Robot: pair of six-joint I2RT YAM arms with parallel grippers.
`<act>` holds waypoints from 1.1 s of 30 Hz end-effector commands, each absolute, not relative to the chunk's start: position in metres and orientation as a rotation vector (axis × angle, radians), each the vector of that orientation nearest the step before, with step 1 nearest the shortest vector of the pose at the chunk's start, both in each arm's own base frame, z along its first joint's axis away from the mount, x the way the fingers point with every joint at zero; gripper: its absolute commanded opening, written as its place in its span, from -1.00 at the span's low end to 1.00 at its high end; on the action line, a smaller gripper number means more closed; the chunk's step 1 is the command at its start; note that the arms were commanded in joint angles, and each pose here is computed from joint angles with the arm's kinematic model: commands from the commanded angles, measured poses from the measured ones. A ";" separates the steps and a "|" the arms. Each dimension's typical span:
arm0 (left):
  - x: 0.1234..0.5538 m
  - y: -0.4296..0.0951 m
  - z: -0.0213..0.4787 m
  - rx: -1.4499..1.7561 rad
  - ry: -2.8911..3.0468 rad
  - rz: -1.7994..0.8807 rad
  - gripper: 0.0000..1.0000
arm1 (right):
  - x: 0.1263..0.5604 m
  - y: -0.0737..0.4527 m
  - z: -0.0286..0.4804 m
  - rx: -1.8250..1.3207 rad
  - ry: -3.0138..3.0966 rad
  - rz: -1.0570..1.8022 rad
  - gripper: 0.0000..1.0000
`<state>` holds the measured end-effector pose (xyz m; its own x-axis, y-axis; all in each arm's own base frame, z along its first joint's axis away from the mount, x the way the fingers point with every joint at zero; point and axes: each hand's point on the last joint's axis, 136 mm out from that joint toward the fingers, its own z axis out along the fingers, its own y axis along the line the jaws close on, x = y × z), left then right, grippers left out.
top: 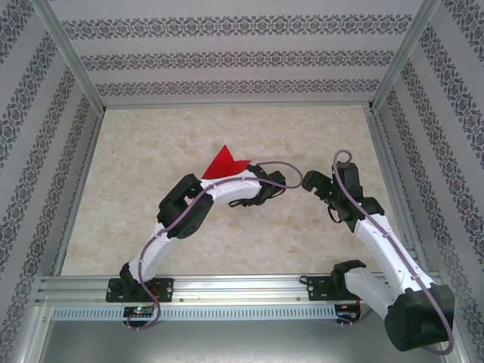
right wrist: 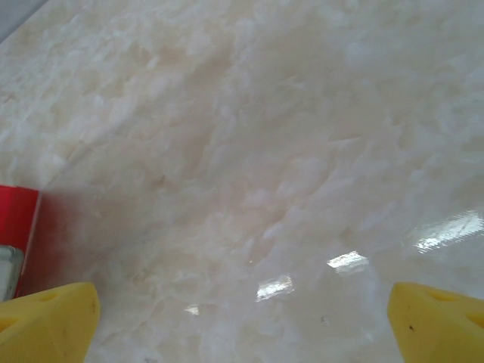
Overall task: Fold a paper plane with a square sheet of paper (pick it up from the middle)
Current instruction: Turn over the paper at the center of the table.
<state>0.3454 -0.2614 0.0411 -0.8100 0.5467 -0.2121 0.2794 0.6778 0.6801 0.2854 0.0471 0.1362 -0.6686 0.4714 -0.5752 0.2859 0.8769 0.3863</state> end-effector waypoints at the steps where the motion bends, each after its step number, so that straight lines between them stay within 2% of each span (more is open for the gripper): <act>1: 0.337 -0.286 0.025 0.587 2.572 0.742 -0.88 | 0.289 0.037 0.140 0.549 2.342 0.272 0.96; 6: 0.329 -0.306 0.025 0.548 2.655 0.552 -0.51 | 0.291 0.037 0.141 0.540 2.354 0.276 0.96; 11: 0.314 -0.342 0.059 0.531 2.721 0.166 -0.08 | 0.299 0.044 0.151 0.515 2.359 0.323 0.96; 19: 0.313 -0.349 0.120 0.394 2.666 -0.256 0.23 | 0.311 0.072 0.148 0.416 2.418 0.476 0.96; 24: 0.327 -0.315 0.135 0.198 2.636 -0.410 0.45 | 0.324 0.114 0.151 0.320 2.443 0.580 0.90; 28: 0.338 -0.260 0.126 -0.018 2.635 -0.422 0.60 | 0.334 0.179 0.147 0.183 2.481 0.634 0.69; 33: 0.342 -0.186 0.122 -0.308 2.562 -0.380 0.88 | 0.340 0.265 0.133 0.033 2.541 0.718 0.60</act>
